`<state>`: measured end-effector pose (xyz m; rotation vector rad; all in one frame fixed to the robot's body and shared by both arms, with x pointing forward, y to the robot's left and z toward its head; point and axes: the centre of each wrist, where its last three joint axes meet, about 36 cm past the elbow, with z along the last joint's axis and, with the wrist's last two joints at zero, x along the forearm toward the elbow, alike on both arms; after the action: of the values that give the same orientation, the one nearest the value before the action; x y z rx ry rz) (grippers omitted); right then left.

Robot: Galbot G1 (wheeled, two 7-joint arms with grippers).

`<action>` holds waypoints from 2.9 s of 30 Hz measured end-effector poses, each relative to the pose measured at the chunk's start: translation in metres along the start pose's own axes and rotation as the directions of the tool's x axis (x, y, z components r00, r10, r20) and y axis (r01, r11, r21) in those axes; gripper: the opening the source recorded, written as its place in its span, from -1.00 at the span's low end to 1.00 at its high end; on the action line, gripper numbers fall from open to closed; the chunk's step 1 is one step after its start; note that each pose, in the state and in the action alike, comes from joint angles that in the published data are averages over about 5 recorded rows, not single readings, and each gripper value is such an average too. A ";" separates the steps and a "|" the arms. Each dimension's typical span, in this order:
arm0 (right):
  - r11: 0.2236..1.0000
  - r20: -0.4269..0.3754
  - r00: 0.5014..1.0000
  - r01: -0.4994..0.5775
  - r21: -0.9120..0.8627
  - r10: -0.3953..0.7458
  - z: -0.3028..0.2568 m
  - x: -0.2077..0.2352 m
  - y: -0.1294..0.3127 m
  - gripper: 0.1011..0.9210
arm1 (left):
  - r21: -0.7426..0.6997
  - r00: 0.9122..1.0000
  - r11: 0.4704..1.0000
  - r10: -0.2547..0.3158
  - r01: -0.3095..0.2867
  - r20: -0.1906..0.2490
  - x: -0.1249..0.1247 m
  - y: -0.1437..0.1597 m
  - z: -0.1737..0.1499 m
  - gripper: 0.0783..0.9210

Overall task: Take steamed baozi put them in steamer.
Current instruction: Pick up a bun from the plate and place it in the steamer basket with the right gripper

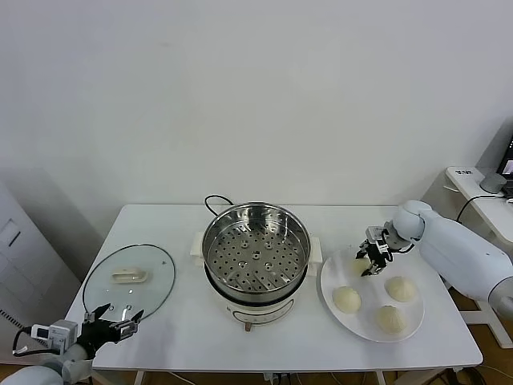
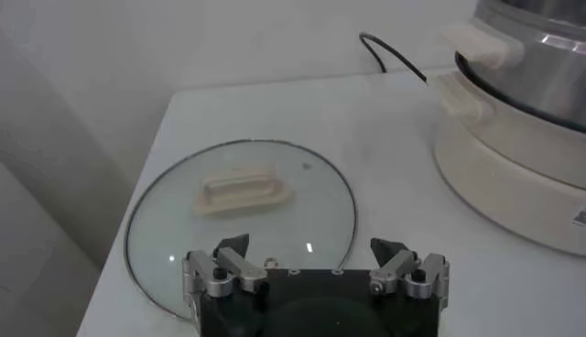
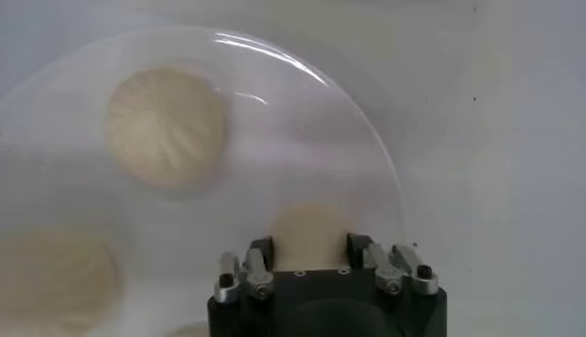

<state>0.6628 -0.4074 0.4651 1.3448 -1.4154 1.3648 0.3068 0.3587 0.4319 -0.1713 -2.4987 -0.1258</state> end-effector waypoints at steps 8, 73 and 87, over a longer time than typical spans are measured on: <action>0.999 0.010 1.000 -0.014 0.040 0.014 -0.002 0.045 -0.007 -0.09 | -0.004 1.000 1.000 -0.005 0.005 -0.004 0.001 0.000 -0.002 0.77; 0.052 0.074 0.997 -0.075 0.996 0.029 -0.343 0.078 -0.091 -0.07 | -0.031 1.000 1.000 -0.005 0.004 -0.003 0.000 -0.003 -0.006 0.77; 0.039 0.065 0.997 -0.066 0.997 0.035 -0.342 0.058 -0.083 0.43 | -0.034 1.000 0.999 -0.008 0.008 -0.005 -0.002 0.000 -0.006 0.77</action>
<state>0.6822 -0.0745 0.5916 2.1172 -0.1767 2.6337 0.3116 0.3573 0.4355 -0.1748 -2.4935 -0.1714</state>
